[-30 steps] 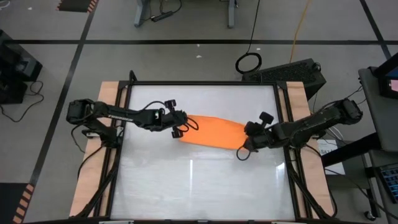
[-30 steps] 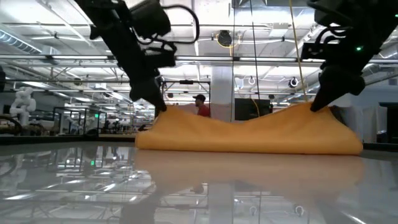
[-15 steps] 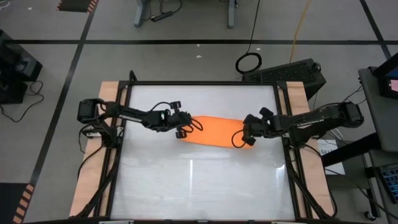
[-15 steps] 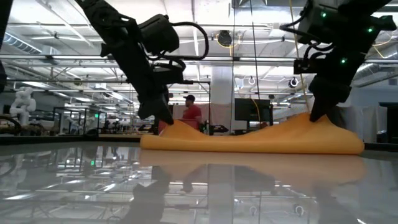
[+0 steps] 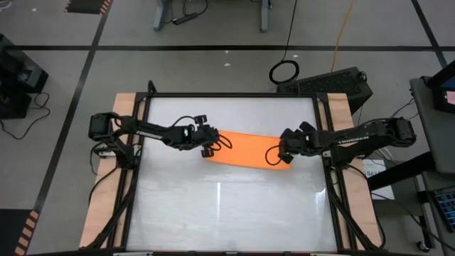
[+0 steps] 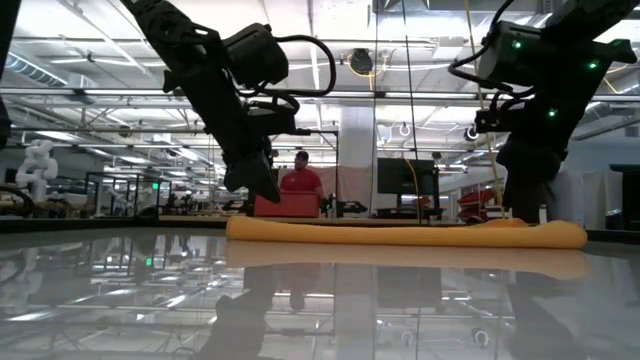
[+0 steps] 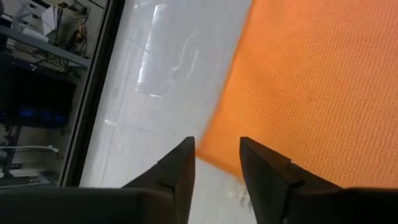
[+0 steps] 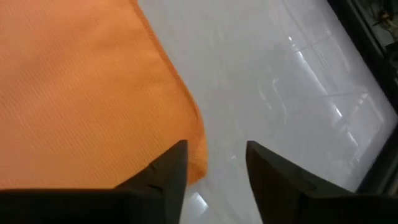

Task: Roll towel
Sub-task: Fold the orange towel

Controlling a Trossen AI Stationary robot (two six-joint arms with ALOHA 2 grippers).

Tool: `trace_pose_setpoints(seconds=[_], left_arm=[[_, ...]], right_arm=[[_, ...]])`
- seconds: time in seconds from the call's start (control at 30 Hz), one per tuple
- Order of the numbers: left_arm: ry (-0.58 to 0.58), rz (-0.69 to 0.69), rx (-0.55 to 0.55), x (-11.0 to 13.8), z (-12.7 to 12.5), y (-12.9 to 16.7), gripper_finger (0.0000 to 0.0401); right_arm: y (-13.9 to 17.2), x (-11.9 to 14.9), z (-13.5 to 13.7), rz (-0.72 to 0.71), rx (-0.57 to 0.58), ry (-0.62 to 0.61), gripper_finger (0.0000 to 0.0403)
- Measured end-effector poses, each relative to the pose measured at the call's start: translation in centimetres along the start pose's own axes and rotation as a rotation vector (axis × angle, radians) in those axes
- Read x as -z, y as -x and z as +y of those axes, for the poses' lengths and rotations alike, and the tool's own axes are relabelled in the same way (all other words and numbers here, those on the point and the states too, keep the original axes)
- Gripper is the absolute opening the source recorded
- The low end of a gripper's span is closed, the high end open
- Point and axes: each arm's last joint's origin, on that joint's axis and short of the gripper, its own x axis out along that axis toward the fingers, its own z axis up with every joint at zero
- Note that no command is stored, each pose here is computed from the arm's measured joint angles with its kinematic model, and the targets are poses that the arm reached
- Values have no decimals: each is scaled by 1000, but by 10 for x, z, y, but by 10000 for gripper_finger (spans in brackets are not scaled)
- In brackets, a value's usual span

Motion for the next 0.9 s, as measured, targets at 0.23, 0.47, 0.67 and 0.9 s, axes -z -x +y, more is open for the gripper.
trace_pose_setpoints(seconds=[0.23, 0.47, 0.67, 0.9], left_arm=[[-1, 6, -25, 0, 1, 0, 149], [-2, -48, 122, -5, -7, 5, 149], [-67, -128, 382, -10, -29, 15, 149], [-187, -120, 407, -8, -43, 23, 149]], right_arm=[[0, 4, -4, 18, 65, -12, 192], [1, 1, 1, -5, 5, -12, 183], [9, -6, 21, -84, -218, 50, 171], [26, -12, 48, -207, -487, 96, 163]])
